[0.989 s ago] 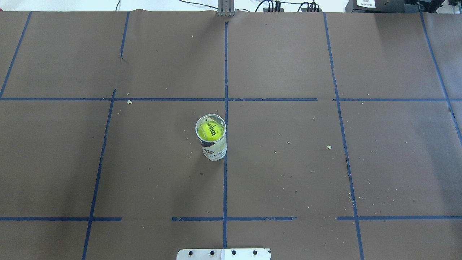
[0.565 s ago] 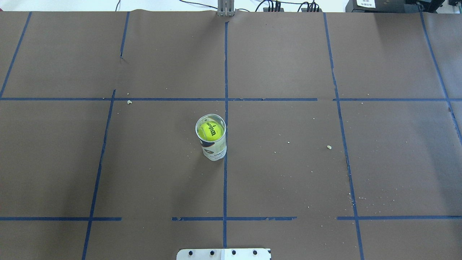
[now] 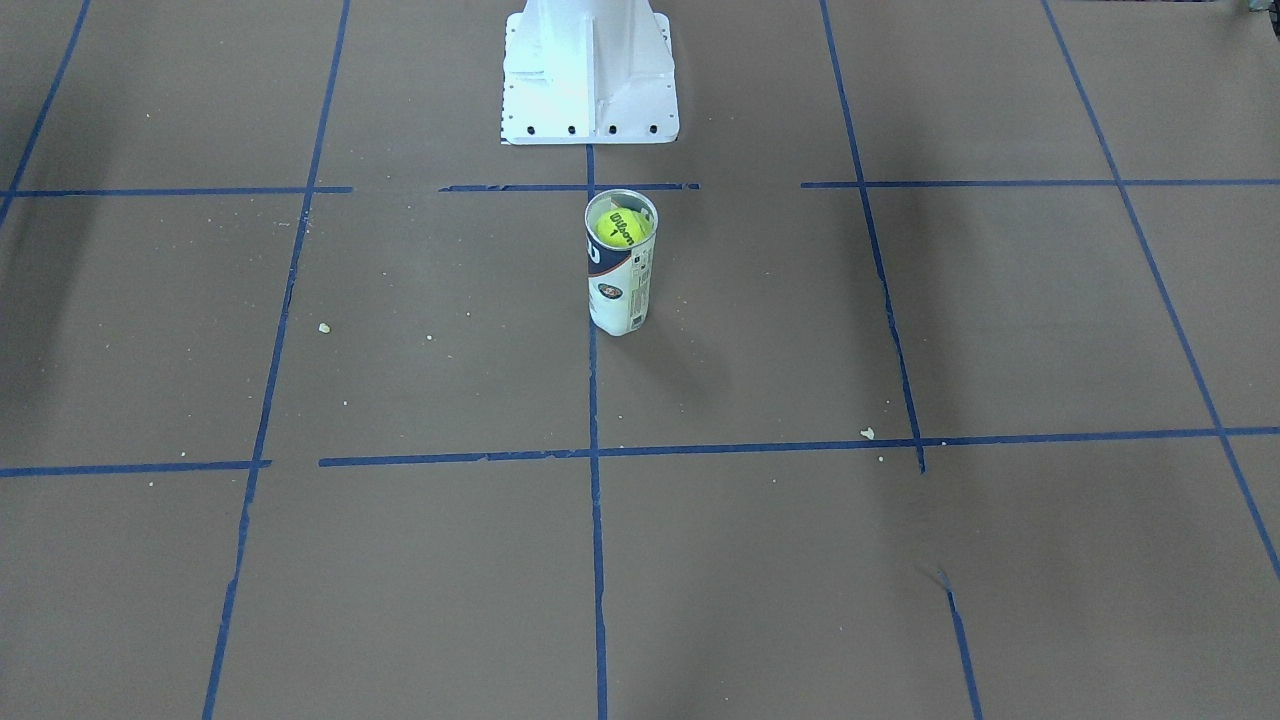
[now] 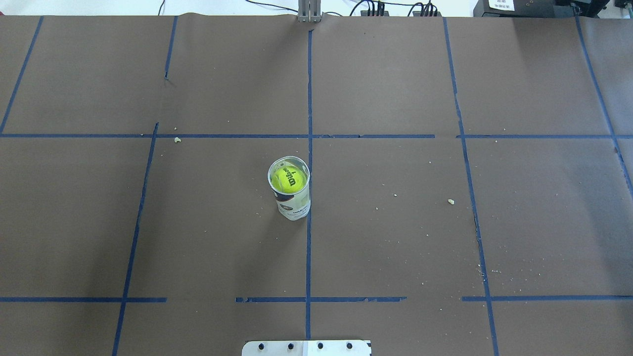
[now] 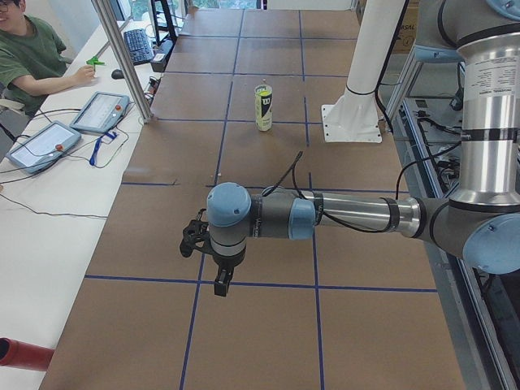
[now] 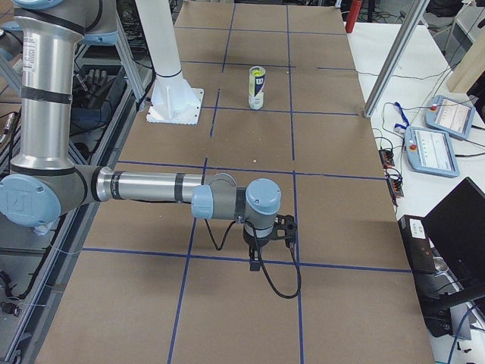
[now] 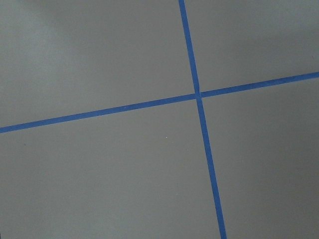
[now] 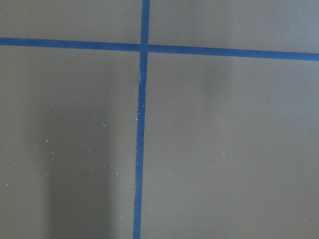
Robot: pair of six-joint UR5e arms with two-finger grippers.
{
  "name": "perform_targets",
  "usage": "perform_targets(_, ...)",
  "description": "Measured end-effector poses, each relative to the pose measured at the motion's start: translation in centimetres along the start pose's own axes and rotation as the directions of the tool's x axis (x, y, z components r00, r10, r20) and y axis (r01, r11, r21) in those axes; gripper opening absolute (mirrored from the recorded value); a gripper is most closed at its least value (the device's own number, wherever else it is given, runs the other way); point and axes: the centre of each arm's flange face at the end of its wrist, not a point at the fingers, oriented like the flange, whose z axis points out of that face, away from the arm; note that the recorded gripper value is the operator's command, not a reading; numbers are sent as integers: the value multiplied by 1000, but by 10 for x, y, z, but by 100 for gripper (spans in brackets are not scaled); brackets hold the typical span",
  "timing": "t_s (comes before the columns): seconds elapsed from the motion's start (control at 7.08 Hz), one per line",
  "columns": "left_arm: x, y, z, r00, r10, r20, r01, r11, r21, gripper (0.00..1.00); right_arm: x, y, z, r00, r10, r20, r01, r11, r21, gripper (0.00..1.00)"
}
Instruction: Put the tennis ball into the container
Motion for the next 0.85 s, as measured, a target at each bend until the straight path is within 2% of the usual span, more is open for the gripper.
perform_targets(0.85, 2, 0, 0, 1000, 2, -1, -2, 1000, 1, 100, 0, 0, 0, 1000, -1, 0, 1, 1000, 1, 100)
